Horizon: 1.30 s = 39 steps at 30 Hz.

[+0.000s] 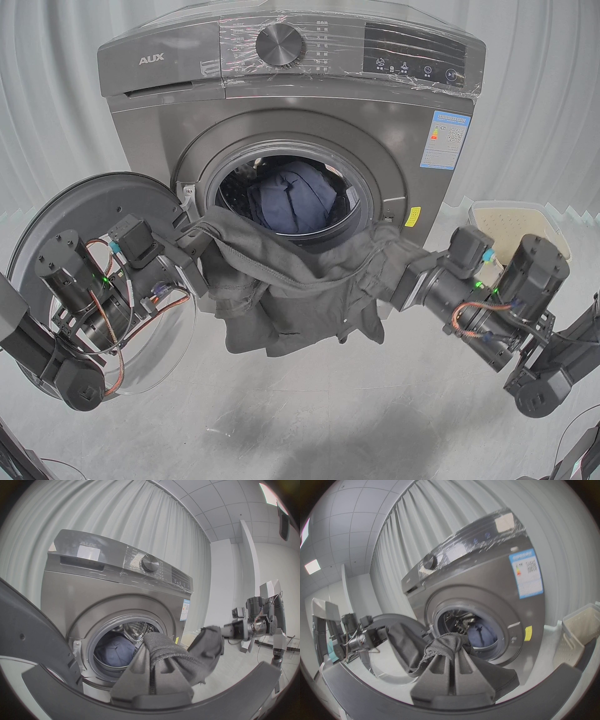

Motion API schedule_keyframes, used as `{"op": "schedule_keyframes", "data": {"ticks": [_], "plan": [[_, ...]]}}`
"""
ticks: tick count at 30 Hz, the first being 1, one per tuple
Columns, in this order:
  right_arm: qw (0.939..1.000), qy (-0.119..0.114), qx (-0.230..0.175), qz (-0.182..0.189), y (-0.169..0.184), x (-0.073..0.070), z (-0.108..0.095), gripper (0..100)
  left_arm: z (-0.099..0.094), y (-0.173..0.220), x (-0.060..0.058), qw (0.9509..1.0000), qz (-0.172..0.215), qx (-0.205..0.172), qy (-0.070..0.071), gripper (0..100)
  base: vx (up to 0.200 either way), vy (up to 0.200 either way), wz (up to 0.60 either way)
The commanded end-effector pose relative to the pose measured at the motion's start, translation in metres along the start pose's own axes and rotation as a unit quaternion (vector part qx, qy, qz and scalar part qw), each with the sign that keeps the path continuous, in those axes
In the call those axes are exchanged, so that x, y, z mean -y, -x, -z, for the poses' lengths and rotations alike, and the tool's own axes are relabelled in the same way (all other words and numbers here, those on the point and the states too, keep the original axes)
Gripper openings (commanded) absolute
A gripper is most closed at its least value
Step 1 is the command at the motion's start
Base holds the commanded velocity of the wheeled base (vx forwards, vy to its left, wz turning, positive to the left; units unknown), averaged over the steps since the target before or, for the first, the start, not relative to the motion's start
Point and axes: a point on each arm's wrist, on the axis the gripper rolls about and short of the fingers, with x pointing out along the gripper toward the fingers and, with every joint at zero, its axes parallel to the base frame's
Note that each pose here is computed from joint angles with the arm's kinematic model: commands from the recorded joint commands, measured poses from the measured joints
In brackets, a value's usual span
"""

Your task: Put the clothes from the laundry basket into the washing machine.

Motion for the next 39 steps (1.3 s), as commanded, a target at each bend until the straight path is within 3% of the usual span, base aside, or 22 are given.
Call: {"op": "schedule_keyframes", "data": {"ticks": [1, 4, 10, 18, 24, 33, 39], "plan": [[0.9974, -0.002, -0.070, -0.021, 0.003, -0.015, 0.041, 100, 0.012, -0.011, 0.008, 0.9999, 0.010, -0.011, 0.008, 0, 0.000, 0.000, 0.00], [0.9942, -0.005, -0.101, -0.037, 0.008, -0.024, 0.057, 100, 0.016, -0.013, 0.012, 0.9998, 0.012, -0.015, 0.010, 0, 0.000, 0.000, 0.00], [0.9778, 0.012, -0.196, -0.074, 0.039, -0.039, 0.096, 100, 0.010, -0.016, 0.014, 0.9999, 0.011, -0.002, 0.010, 0, 0.000, 0.000, 0.00], [0.9729, 0.015, -0.213, -0.087, 0.035, -0.047, 0.112, 100, 0.005, -0.015, 0.014, 0.9999, 0.008, 0.004, 0.008, 0, 0.000, 0.000, 0.00], [0.9771, 0.011, -0.193, -0.089, 0.018, -0.052, 0.117, 100, 0.005, -0.014, 0.015, 0.9999, 0.010, 0.004, 0.008, 0, 0.000, 0.000, 0.00], [0.9890, 0.004, -0.138, -0.054, -0.038, -0.040, 0.123, 100, -0.009, -0.009, 0.025, 0.9994, 0.025, 0.023, 0.010, 0, 0.000, 0.000, 0.00], [0.9893, 0.012, -0.139, -0.043, -0.052, -0.032, 0.134, 100, -0.014, -0.008, 0.028, 0.9990, 0.029, 0.031, 0.011, 0, 0.000, 0.000, 0.00]]}}
